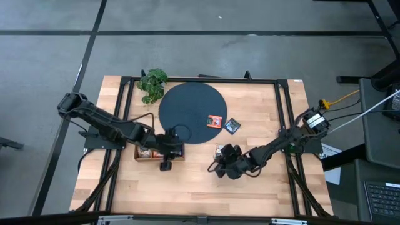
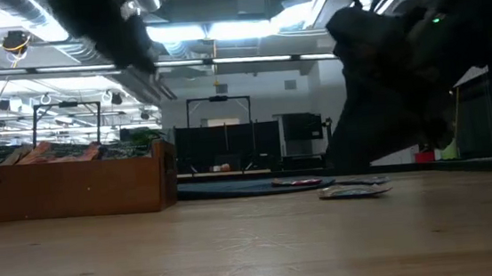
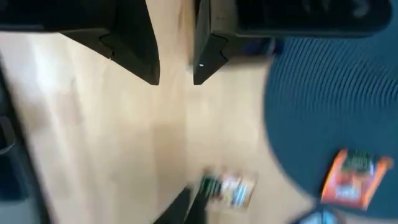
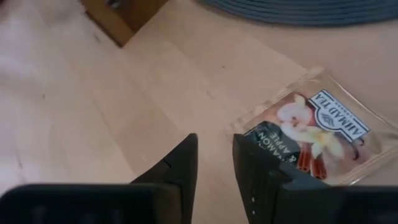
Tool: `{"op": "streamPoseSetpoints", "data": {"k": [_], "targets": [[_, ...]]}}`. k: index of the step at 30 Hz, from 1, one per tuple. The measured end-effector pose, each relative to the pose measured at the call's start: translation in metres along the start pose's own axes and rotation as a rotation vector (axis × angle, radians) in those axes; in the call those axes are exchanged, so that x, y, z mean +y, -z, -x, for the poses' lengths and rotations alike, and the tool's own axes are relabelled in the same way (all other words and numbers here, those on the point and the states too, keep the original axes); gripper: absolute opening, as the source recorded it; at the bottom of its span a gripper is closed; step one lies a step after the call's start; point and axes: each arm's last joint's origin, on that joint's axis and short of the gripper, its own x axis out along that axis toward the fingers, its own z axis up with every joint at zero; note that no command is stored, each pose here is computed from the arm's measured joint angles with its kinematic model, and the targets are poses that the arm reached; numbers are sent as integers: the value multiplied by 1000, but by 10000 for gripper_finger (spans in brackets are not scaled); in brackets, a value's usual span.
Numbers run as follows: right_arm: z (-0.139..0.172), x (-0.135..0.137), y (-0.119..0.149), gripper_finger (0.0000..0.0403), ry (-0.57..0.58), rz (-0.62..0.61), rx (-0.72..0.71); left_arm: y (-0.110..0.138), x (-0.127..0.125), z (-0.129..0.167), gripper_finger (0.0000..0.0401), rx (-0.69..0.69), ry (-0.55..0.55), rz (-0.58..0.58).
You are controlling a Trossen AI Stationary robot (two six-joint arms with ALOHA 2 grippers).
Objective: Pick & Place Tea
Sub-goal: Put the brown tea bag into the left section of the wooden organizer
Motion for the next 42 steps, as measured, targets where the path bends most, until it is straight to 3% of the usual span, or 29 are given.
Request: {"op": "streamPoseSetpoints", "data": {"k": [7,14,21,29,35,39,42], "targets": [[-3,-11,0,80,76,37,74,-13,-27,2,90,-229,11,-42],[-12,-24,-14,43,147,60,116,-8,-47,-33,86,-257,5,-86],[-24,-22,-9,7,90,3,193,4,-52,-76,86,-242,-42,-74],[-38,6,19,5,-218,8,239,22,-51,-111,78,-173,-82,-9],[-30,18,17,18,-245,67,170,30,-51,-124,67,-161,-76,42],[-9,40,4,22,-282,104,162,28,-54,-131,57,-217,-54,19],[8,50,2,15,-185,151,195,26,-56,-135,46,-262,-44,-11]]}}
